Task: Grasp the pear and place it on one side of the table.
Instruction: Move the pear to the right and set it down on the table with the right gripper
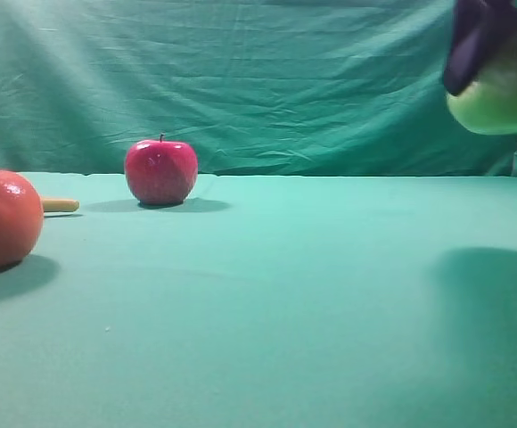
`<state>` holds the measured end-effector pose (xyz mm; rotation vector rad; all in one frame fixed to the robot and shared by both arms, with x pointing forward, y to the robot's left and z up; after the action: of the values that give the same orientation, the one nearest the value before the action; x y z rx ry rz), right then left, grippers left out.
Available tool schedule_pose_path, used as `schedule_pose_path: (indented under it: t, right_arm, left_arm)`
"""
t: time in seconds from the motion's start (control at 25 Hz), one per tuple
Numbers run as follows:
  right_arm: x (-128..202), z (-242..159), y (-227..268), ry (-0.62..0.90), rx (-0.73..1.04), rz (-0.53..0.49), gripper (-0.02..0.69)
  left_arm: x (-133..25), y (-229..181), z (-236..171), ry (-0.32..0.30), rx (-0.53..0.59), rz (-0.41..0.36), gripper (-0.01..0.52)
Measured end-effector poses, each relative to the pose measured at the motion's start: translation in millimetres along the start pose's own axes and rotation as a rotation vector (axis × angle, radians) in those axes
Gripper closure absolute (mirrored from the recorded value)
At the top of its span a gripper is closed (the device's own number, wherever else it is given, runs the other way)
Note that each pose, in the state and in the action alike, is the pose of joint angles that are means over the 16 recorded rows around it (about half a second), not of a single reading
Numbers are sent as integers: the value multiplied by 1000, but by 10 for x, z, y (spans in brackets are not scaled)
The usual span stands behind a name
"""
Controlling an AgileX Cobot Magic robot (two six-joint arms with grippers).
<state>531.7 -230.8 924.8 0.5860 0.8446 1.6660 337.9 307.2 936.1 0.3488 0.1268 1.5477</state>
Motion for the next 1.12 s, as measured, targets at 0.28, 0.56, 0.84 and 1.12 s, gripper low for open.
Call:
schedule_pose_path:
  t: [0.28, 0.56, 0.84, 1.12]
  right_arm:
    - [-39, -134, -144, -21, 9, -1, 137]
    - [-47, -124, -99, -22, 16, -5, 39]
    - [-86, -24, 267, -34, -2, -26, 65]
    - [-118, -7, 938, -75, -51, -43, 331]
  left_arm:
    - [0, 0, 0, 0, 0, 0, 514]
    - [0, 0, 0, 0, 0, 0, 514]
    - [0, 0, 0, 0, 0, 0, 514]
    - [0, 0, 0, 0, 0, 0, 514]
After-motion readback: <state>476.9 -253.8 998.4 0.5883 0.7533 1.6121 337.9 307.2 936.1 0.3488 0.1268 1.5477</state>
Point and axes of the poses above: a point on each arm's last joint axis where the gripper is mounted, y pointing back along that axis away from the gripper, x along the wrist's bending axis when the last joint is at zero, z = x × y, the point moved 5 cm from there along -y, pointing out along that axis toward the gripper, and after that the axes turned 4 degrees about y, right-handed, at the moved point
